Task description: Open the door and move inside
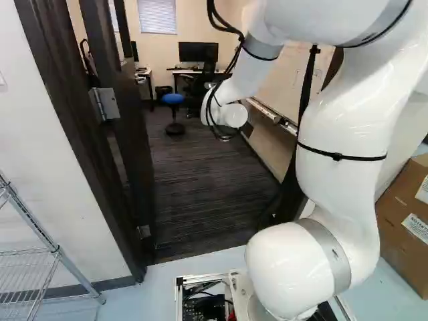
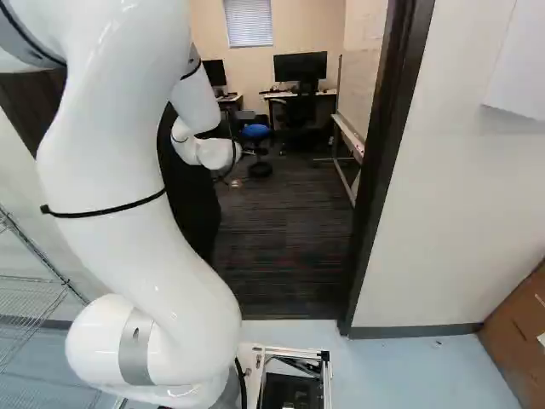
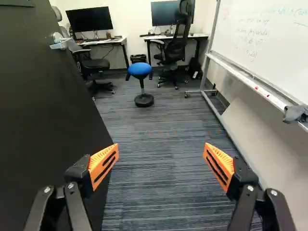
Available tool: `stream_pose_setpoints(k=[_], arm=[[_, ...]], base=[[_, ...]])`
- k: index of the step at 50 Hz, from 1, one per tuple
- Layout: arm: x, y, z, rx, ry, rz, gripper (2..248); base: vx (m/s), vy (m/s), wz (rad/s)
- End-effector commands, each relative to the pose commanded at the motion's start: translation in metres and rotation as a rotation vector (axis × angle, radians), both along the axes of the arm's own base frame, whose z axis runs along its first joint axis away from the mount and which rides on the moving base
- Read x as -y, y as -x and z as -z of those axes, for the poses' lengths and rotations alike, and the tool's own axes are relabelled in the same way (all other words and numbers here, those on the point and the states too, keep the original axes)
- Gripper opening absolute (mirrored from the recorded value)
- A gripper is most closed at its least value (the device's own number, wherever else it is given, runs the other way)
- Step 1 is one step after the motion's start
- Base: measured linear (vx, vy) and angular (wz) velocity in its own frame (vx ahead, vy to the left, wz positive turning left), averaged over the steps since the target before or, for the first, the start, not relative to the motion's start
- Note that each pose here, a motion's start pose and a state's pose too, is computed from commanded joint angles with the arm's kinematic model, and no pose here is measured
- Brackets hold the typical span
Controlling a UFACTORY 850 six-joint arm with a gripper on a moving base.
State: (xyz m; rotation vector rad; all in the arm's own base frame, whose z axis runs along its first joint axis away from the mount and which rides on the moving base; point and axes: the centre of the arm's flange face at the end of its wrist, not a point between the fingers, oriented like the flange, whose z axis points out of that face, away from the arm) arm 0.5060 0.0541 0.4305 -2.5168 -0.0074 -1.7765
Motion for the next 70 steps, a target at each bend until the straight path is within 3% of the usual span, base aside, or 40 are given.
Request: stream_pose_setpoints(k=[41, 70], arm=[[0.038, 0.135, 0.028, 0.006, 0.03, 0.025, 247], [0.05, 0.201, 0.051, 0.009, 0.042, 0.035, 247]], base=[[0.0, 0.0, 0.0], [0.0, 0.0, 0.0]])
